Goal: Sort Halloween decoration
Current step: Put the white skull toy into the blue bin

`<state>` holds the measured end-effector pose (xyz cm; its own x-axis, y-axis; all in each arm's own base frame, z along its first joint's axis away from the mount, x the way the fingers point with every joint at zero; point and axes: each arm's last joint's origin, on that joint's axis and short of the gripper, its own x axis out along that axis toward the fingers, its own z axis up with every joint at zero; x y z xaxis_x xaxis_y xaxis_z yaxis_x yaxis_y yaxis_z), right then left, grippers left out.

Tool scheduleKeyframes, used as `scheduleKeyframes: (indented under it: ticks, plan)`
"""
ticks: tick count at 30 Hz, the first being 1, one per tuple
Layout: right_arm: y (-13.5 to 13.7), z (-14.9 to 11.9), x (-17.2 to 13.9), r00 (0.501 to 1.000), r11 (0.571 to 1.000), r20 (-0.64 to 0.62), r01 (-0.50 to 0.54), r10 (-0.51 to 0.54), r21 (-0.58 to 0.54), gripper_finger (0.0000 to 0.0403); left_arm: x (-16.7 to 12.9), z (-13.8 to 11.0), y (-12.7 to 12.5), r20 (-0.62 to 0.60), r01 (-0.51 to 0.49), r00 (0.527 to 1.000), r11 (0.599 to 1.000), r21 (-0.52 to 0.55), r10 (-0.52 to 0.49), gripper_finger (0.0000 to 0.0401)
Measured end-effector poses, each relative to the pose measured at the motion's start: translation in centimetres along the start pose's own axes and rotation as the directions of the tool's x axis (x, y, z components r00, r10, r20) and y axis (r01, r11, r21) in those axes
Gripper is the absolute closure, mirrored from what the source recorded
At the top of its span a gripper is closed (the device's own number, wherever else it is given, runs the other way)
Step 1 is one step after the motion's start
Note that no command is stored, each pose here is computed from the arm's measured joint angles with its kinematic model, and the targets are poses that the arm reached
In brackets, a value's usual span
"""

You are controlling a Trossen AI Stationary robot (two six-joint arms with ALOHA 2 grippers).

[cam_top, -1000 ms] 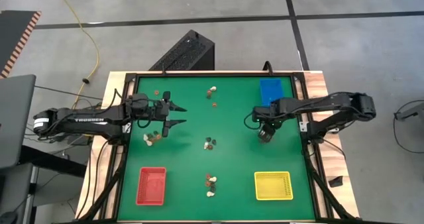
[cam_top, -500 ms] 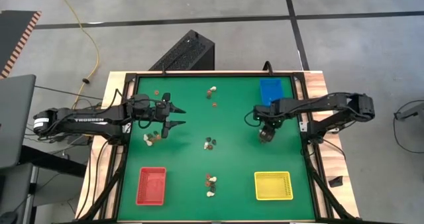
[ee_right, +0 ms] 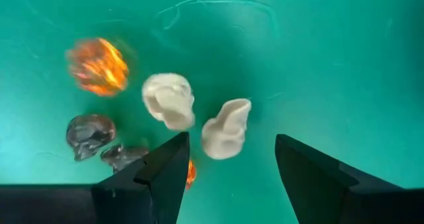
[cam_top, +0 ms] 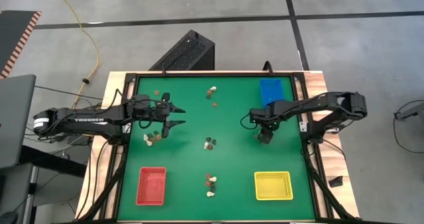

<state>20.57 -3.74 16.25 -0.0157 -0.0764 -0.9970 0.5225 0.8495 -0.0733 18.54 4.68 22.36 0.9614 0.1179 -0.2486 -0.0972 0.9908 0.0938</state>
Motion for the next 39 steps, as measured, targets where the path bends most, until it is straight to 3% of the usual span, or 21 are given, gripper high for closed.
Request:
scheduleKeyframes:
  ticks: [12, 25, 31, 39]
  plan:
    - [0.3, 0.6, 1.1, 1.0, 1.0, -0.021, 0.009, -0.009, -0.025, 0.0152, 0.0, 0.0, 0.0, -0.001, 0.0, 1.0, 1.0, -0.002, 0.0, 0.0207]
    - [0.3, 0.7, 1.0, 1.0, 1.0, -0.015, 0.005, -0.006, -0.022, 0.0253, 0.0, 0.0, 0.0, -0.003, -0.004, 1.0, 1.0, -0.003, 0.004, 0.0207]
    - [0.3, 1.0, -0.1, 0.999, 1.0, -0.031, 0.012, -0.013, -0.023, 0.0284, 0.0, -0.1, 0.0, -0.005, -0.004, 1.0, 1.0, -0.004, 0.004, 0.0207]
    - [0.0, 2.0, -3.8, 0.998, 0.997, 0.02, 0.059, -0.058, -0.051, 0.0287, 0.0, -0.1, 0.0, -0.005, -0.003, 1.0, 1.0, -0.004, 0.003, 0.0207]
